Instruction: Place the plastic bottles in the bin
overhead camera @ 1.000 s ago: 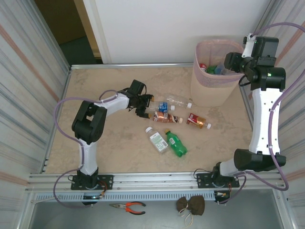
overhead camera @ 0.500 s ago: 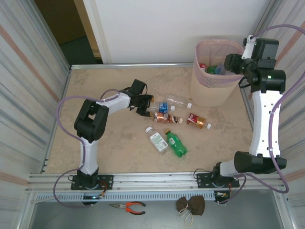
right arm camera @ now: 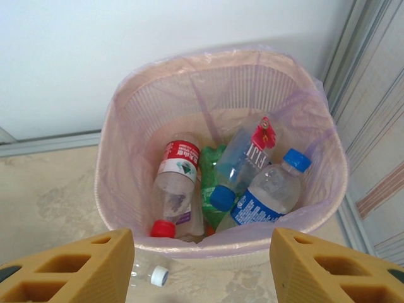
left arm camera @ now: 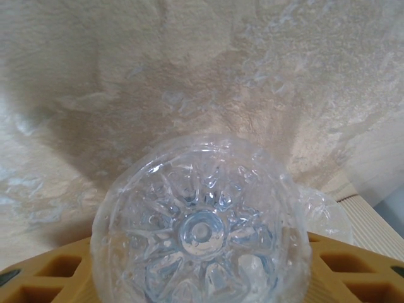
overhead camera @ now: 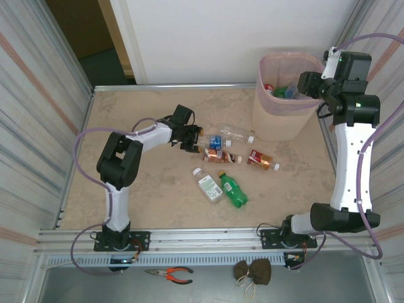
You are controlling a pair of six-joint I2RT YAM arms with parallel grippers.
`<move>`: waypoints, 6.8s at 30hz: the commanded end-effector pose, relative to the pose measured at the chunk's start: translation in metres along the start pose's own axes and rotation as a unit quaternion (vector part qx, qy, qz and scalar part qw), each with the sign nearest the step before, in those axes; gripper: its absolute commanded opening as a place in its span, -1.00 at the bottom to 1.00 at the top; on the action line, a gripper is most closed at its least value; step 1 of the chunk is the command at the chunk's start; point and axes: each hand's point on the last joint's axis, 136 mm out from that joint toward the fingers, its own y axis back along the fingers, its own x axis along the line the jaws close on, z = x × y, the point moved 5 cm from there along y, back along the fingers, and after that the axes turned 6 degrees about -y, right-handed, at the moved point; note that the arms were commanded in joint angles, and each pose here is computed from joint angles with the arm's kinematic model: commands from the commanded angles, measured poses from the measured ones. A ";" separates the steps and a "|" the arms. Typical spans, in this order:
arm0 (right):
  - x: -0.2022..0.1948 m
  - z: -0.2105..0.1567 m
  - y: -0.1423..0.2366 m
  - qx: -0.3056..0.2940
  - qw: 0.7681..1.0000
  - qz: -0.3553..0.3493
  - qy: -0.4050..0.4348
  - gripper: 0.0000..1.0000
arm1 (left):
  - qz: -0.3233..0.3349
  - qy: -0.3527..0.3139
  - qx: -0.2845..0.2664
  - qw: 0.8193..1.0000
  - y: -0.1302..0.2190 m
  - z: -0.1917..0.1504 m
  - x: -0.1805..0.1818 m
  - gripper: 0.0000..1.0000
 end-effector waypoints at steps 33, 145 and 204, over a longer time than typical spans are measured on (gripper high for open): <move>0.113 -0.041 0.067 -0.047 0.916 0.397 0.037 0.13 | -0.428 -0.669 -0.061 0.604 0.265 -0.122 -0.078 0.04; -0.003 -0.030 -0.231 -0.048 0.754 -0.129 -0.642 0.08 | -0.467 -0.800 -0.092 0.365 0.339 -0.160 -0.011 0.66; -0.047 -0.071 -0.293 0.011 0.756 -0.083 -0.649 -0.02 | -0.461 -0.793 -0.086 0.389 0.322 -0.149 -0.020 0.66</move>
